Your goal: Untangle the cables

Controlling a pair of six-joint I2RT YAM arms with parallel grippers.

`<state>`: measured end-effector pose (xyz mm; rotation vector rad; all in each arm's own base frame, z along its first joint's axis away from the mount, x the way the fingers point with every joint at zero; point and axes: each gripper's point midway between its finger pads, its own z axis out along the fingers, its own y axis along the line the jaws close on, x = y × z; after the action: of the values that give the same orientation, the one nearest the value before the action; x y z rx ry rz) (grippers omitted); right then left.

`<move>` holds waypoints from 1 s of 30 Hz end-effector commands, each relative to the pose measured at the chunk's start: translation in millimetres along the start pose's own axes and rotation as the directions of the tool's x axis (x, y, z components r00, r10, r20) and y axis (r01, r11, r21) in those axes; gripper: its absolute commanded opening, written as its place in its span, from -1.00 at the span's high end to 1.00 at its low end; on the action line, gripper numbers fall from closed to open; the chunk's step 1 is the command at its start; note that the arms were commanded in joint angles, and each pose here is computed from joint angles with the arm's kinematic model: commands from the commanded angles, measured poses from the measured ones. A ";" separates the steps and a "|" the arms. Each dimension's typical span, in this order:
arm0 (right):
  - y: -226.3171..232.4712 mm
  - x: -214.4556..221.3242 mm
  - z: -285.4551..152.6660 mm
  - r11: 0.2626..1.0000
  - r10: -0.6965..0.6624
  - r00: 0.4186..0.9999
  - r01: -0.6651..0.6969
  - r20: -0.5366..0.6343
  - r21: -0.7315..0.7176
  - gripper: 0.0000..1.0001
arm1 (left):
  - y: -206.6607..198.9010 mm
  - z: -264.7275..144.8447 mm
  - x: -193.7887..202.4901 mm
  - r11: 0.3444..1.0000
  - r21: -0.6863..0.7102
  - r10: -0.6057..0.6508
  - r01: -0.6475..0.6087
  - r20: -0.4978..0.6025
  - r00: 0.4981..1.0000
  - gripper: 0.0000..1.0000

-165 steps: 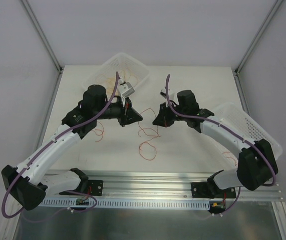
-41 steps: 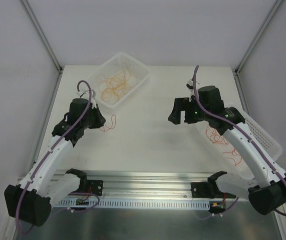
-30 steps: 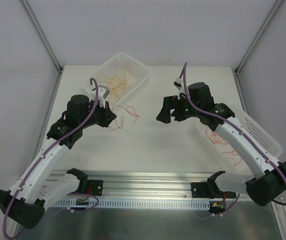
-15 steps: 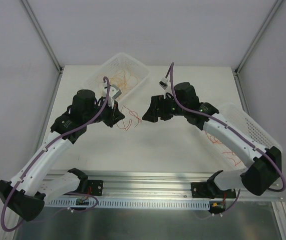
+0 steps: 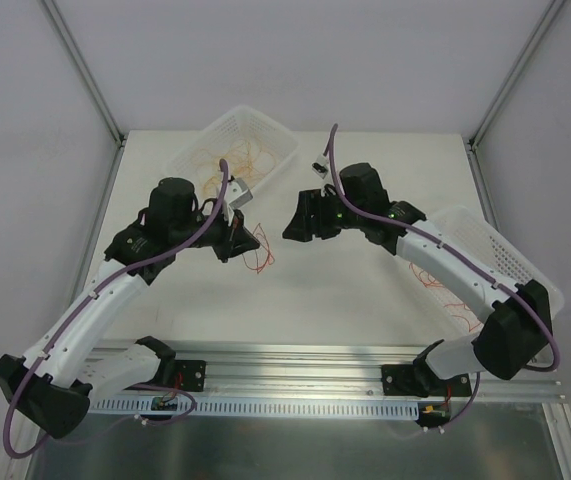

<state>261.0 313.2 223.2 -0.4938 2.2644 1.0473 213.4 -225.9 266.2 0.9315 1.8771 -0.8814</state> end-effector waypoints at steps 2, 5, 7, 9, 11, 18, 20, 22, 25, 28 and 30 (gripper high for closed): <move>8.1 -19.1 0.0 0.999 -0.034 0.999 0.035 0.043 -0.018 -0.37 | -23.9 -4.7 -21.0 0.990 0.117 0.072 -0.079 0.056 0.996 1.00; 5.7 -15.0 6.2 1.000 -0.018 1.000 0.018 0.022 -0.019 -0.32 | -29.7 -4.2 -20.5 0.986 0.151 0.069 -0.076 0.054 0.996 1.00; 3.1 -12.6 9.0 1.000 -0.008 1.000 0.009 0.013 -0.013 -0.24 | -31.6 -4.1 -21.4 0.985 0.158 0.066 -0.074 0.055 0.996 1.00; 0.1 -10.5 10.7 1.000 0.002 1.000 -0.002 0.004 -0.004 -0.19 | -32.6 -4.6 -23.4 0.984 0.161 0.069 -0.077 0.060 0.996 1.00; -5.6 -4.2 13.8 1.000 0.011 1.000 -0.011 -0.016 0.013 -0.13 | -34.6 -4.8 -25.0 0.983 0.166 0.070 -0.080 0.061 0.996 1.00; -8.3 6.8 22.3 0.999 0.043 0.998 -0.043 -0.052 -0.004 0.04 | -42.3 -3.4 -30.7 0.978 0.189 0.079 -0.091 0.067 0.995 1.00; -6.1 6.5 23.9 0.999 0.048 0.997 -0.049 -0.055 -0.018 0.06 | -42.6 -2.1 -29.4 0.978 0.190 0.078 -0.089 0.062 0.995 1.00; -2.6 7.1 23.6 0.998 0.046 0.997 -0.048 -0.061 -0.033 0.09 | -43.1 -2.5 -29.3 0.978 0.190 0.080 -0.090 0.063 0.995 1.00; -2.0 9.2 23.5 0.998 0.046 0.997 -0.049 -0.069 -0.040 0.10 | -43.9 -1.6 -29.2 0.977 0.193 0.081 -0.091 0.061 0.995 1.00; -2.4 13.6 24.5 0.997 0.052 0.995 -0.056 -0.083 -0.046 0.12 | -44.2 -1.3 -30.7 0.976 0.194 0.084 -0.095 0.064 0.994 1.00; -3.6 17.7 26.9 0.996 0.065 0.993 -0.070 -0.098 -0.047 0.16 | -45.3 -1.0 -32.0 0.976 0.196 0.087 -0.098 0.064 0.994 1.00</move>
<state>261.0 323.1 190.8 -0.4873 2.3803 1.0788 190.2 -248.4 284.2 1.0503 1.7948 -1.0218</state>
